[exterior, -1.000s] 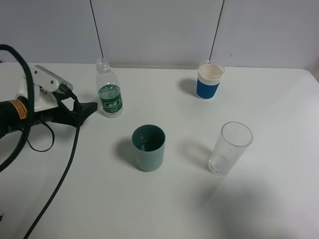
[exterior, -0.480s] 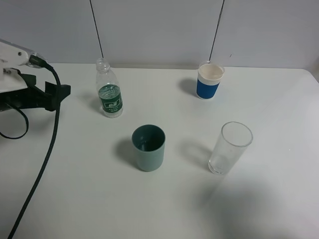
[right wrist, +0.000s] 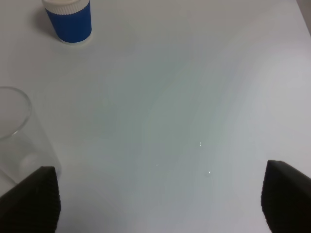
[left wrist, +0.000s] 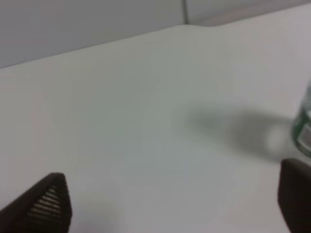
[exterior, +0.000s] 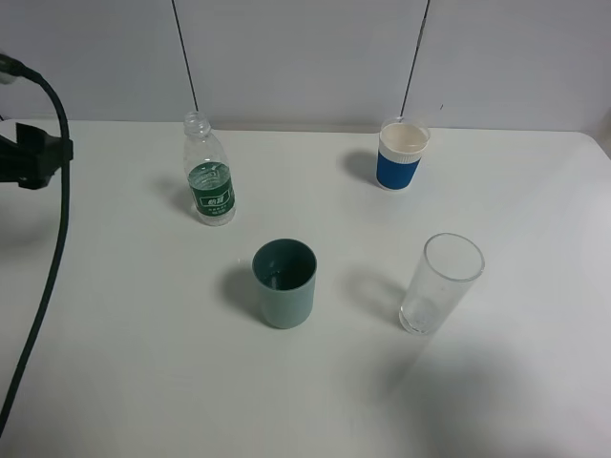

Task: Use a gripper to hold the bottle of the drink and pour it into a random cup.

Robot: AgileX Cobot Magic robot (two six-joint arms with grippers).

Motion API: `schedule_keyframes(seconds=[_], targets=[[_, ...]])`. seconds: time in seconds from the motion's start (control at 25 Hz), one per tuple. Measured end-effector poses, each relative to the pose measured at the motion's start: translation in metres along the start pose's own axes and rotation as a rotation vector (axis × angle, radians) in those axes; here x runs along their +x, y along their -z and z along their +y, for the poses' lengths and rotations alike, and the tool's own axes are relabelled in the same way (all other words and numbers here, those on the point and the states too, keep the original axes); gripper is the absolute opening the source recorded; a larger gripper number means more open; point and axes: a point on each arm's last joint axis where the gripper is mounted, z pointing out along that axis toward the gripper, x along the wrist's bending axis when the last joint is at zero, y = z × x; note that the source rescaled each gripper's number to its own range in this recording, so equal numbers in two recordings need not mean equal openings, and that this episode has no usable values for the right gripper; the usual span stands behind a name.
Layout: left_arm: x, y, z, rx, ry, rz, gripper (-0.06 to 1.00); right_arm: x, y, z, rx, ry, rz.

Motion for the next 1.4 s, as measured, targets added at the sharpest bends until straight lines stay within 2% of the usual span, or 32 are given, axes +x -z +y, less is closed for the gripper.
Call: schedule_keyframes(seconds=[0.24, 0.56, 1.08, 1.4], targets=[[0.010, 0.028, 0.026, 0.017, 0.050, 0.074, 0.71, 0.000, 0.000, 0.000, 0.000, 0.000, 0.000], [0.014, 0.071, 0.039, 0.033, 0.171, 0.101, 0.71, 0.000, 0.000, 0.000, -0.001, 0.000, 0.000], [0.015, 0.156, 0.012, 0.032, 0.221, 0.158, 0.71, 0.000, 0.000, 0.000, -0.001, 0.000, 0.000], [0.011, 0.187, -0.009, 0.046, 0.246, 0.147, 0.71, 0.000, 0.000, 0.000, -0.001, 0.000, 0.000]])
